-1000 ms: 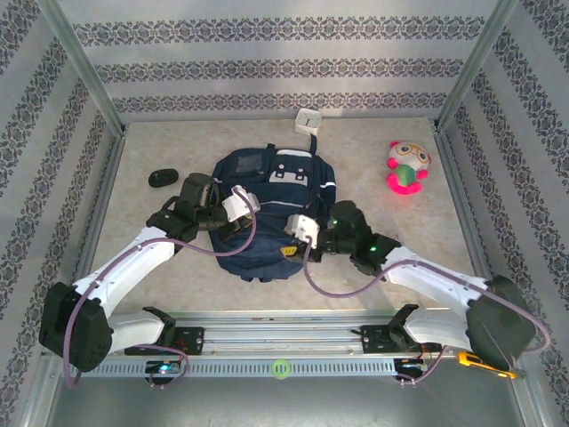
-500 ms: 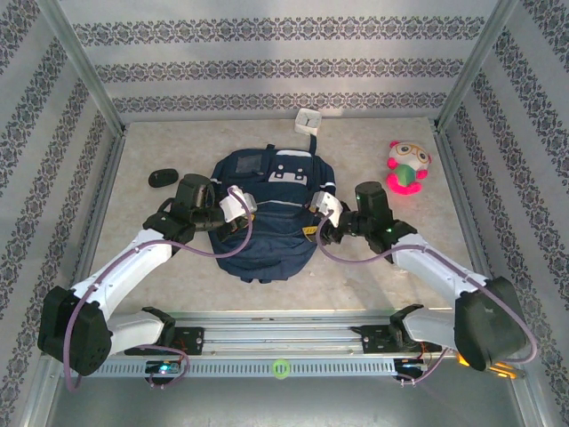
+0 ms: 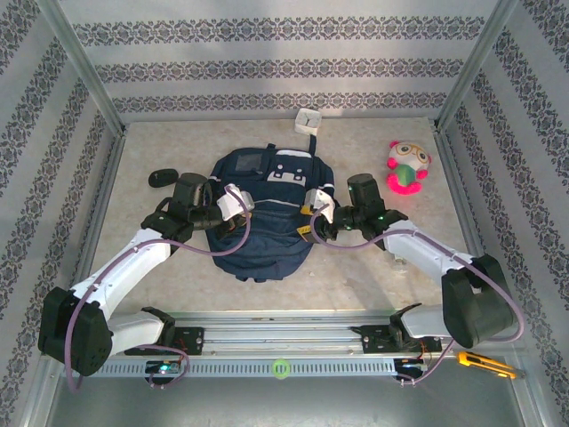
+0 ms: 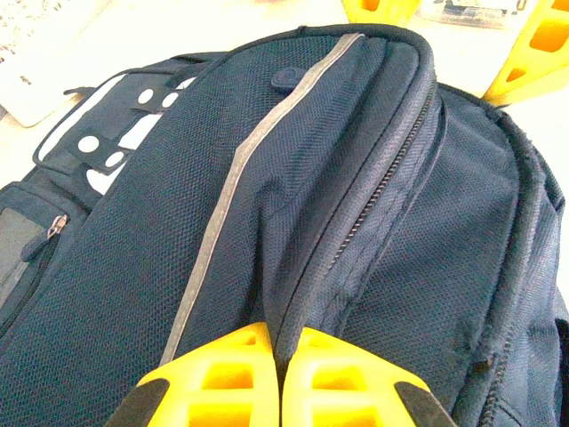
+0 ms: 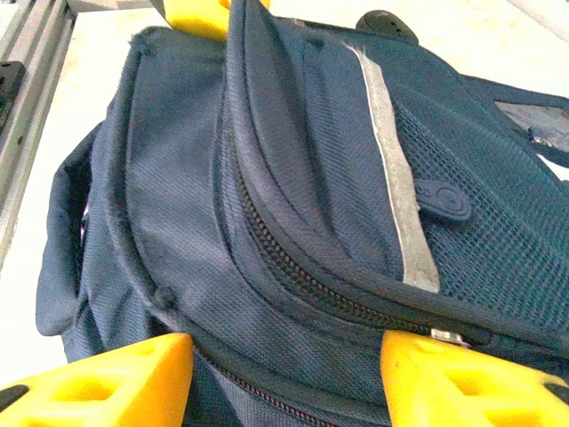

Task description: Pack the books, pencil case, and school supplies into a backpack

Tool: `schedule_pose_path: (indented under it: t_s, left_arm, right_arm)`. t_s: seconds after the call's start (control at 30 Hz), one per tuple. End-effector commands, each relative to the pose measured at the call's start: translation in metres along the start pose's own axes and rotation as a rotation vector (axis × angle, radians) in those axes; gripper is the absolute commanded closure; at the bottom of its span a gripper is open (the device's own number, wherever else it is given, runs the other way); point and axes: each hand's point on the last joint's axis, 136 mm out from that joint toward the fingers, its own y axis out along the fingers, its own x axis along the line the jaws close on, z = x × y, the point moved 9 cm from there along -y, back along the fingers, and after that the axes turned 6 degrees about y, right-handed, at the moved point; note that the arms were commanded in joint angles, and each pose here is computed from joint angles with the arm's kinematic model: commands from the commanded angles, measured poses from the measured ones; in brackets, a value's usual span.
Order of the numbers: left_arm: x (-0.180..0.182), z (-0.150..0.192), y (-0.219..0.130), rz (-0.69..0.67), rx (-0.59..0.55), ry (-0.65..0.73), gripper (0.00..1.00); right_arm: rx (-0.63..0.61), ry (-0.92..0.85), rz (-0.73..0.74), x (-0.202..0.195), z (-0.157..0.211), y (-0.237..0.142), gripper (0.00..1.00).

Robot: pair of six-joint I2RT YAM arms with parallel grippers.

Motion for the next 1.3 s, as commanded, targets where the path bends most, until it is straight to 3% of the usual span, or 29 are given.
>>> schedule_pose_path:
  t_s: [0.0, 0.2, 0.53, 0.57, 0.6, 0.67, 0.73, 0.83, 0.93, 1.03, 1.13, 1.27]
  left_arm:
    - [0.005, -0.033, -0.01, 0.004, -0.184, 0.083, 1.0]
    - [0.003, -0.034, -0.013, 0.015, -0.193, 0.097, 1.0]
    - [0.003, -0.037, -0.012, 0.037, -0.22, 0.1, 1.0]
    - [0.003, -0.036, -0.011, 0.041, -0.22, 0.096, 1.0]
    - [0.003, -0.036, -0.01, 0.044, -0.219, 0.095, 1.0]
    - [0.002, -0.033, -0.009, 0.045, -0.199, 0.095, 0.99]
    - [0.001, -0.026, -0.01, 0.034, -0.145, 0.09, 0.97]
    - [-0.005, -0.016, -0.012, 0.023, -0.083, 0.084, 0.85]
    - [-0.009, -0.015, -0.019, -0.003, -0.088, 0.073, 0.59]
    - [-0.009, -0.045, -0.038, 0.012, -0.157, 0.058, 0.4]
    - [-0.009, -0.079, -0.048, 0.015, -0.199, 0.081, 0.32]
    - [-0.021, -0.083, -0.028, 0.084, -0.06, 0.269, 0.28]
  right_arm:
    - [-0.098, -0.116, -0.009, 0.013, -0.021, -0.016, 0.4]
    - [-0.121, -0.179, 0.103, 0.019, -0.031, -0.035, 0.36]
    - [-0.094, -0.192, -0.001, 0.008, -0.044, 0.0, 0.4]
    - [-0.087, -0.196, 0.004, 0.005, -0.042, 0.004, 0.45]
    - [-0.083, -0.189, 0.011, 0.0, -0.039, 0.008, 0.59]
    - [-0.068, -0.164, 0.013, -0.006, -0.036, 0.01, 1.0]
    - [-0.075, -0.156, -0.021, -0.003, -0.039, 0.007, 1.0]
    - [-0.105, -0.193, -0.031, 0.004, -0.041, 0.002, 1.0]
    - [-0.111, -0.212, -0.033, 0.009, -0.043, 0.0, 1.0]
    - [-0.108, -0.21, -0.036, 0.01, -0.043, 0.0, 1.0]
    - [-0.106, -0.21, -0.041, 0.011, -0.042, 0.003, 1.0]
    - [-0.105, -0.211, -0.052, 0.01, -0.045, 0.007, 1.0]
